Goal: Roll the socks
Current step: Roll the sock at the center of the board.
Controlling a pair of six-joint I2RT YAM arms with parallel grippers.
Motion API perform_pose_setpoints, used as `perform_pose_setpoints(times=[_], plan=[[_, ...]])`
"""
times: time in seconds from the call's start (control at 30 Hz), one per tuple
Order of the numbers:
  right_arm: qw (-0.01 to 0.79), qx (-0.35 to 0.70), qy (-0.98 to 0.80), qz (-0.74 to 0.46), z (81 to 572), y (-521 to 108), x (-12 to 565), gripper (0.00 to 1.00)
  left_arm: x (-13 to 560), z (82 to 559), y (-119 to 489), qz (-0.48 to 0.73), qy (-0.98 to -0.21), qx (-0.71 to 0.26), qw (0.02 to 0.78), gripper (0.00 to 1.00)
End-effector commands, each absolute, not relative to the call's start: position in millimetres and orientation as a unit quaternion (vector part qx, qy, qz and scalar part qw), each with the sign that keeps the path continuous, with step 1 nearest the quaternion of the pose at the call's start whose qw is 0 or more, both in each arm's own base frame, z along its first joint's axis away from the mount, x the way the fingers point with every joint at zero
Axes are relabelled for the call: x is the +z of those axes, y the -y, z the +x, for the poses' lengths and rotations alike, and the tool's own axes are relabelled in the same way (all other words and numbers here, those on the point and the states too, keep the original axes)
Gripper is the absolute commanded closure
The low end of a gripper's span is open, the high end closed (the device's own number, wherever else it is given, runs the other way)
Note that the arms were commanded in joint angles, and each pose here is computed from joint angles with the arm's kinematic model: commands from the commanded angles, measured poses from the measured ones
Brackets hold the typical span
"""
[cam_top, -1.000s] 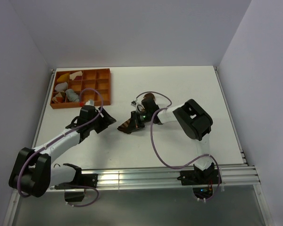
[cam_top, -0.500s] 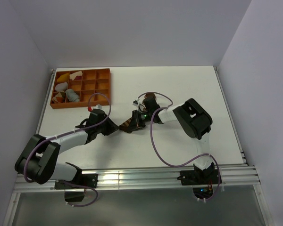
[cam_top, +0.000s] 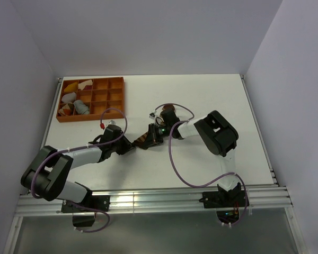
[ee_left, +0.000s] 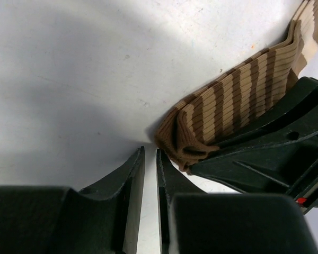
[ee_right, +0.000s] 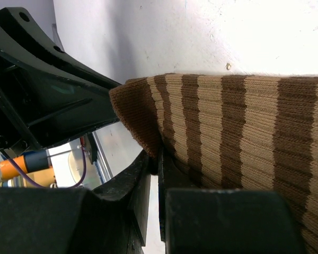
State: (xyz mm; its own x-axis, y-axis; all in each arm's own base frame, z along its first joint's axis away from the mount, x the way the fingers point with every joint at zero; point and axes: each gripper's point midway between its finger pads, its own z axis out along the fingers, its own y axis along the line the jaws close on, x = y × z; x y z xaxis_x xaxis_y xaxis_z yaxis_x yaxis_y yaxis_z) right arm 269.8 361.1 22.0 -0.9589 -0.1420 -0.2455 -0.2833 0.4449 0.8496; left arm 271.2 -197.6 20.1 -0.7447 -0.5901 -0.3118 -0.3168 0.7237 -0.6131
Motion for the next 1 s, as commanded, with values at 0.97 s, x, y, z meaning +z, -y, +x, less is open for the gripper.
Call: perform_pose_setpoints(times=[0.97], plan=[[0.062,0.508,-0.852,-0.113,271.0,-356.6,4.8,1.0,47.8,294.5,211.6,-0.215,-0.848,-0.333,0.351,0.76]])
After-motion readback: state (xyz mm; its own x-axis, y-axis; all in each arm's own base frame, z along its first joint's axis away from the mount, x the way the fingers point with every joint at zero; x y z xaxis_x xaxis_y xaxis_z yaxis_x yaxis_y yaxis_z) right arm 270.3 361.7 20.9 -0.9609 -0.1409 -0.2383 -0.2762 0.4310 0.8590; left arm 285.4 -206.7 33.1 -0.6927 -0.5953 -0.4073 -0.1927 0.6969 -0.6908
